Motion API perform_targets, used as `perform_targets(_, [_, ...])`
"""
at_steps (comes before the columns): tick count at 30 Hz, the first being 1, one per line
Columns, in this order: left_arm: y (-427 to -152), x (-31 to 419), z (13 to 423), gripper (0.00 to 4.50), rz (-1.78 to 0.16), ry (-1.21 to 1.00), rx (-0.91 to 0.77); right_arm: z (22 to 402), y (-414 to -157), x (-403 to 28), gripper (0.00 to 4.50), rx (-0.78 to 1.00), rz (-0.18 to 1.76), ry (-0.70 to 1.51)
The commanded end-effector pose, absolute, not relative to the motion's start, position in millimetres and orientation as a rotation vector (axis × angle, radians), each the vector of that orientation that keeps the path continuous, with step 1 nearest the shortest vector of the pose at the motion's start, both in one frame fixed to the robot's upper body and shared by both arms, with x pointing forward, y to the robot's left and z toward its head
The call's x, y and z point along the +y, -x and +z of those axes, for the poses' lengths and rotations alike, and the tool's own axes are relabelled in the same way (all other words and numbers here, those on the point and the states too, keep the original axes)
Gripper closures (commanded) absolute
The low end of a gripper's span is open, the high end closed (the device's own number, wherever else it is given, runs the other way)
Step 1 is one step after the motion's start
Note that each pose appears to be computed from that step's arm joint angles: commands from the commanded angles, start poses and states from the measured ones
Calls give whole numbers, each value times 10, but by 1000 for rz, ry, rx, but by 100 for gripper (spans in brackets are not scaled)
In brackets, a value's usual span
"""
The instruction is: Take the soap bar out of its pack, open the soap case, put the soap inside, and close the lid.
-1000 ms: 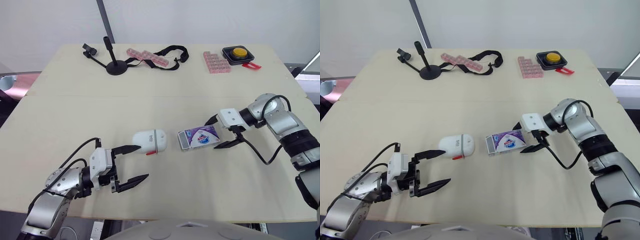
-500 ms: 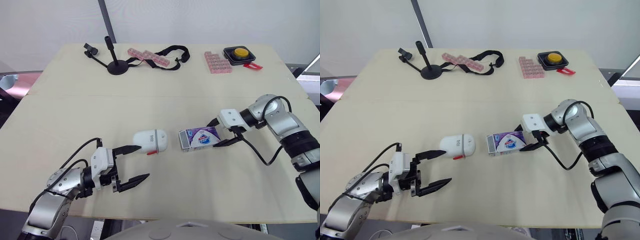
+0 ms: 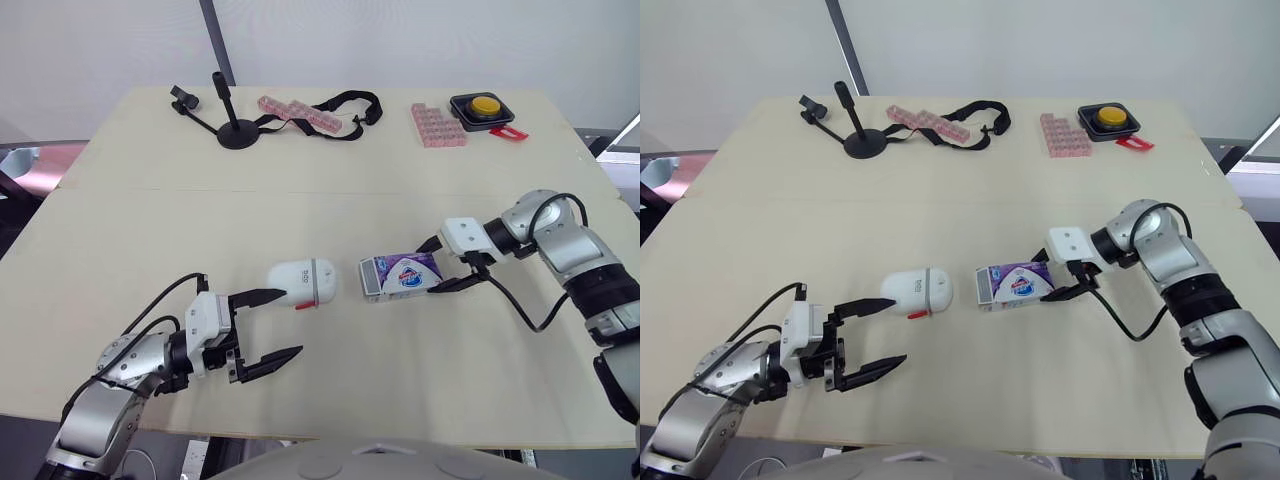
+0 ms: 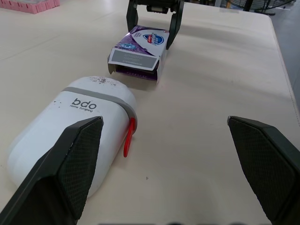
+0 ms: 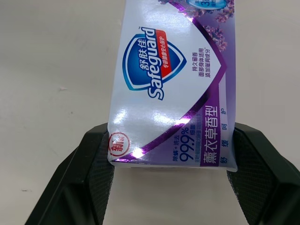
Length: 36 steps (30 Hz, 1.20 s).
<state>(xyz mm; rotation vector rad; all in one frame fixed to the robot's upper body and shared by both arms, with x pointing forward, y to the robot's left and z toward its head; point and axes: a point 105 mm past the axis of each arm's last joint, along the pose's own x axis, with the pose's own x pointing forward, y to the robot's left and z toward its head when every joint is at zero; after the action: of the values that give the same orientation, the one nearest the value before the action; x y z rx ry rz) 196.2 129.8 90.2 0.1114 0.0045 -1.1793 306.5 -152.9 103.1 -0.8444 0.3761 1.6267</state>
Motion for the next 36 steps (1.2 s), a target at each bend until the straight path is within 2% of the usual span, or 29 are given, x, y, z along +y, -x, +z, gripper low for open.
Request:
perform_targets(1, [-1934, 1287, 978, 0, -1192, -123, -18, 1352, -3031, -1602, 117, 368, 1613, 856])
perform_targets(10, [-1943, 1268, 981, 0, -1196, -117, -13, 1560, -2947, -1632, 117, 489, 1553, 965])
perform_targets(23, [-1951, 1246, 974, 0, -1199, -115, -10, 1721, -3034, -1604, 117, 520, 1466, 1255])
perform_targets(36, [-1948, 1231, 959, 0, -1192, -106, -9, 1740, -3000, -1634, 117, 580, 1467, 1253])
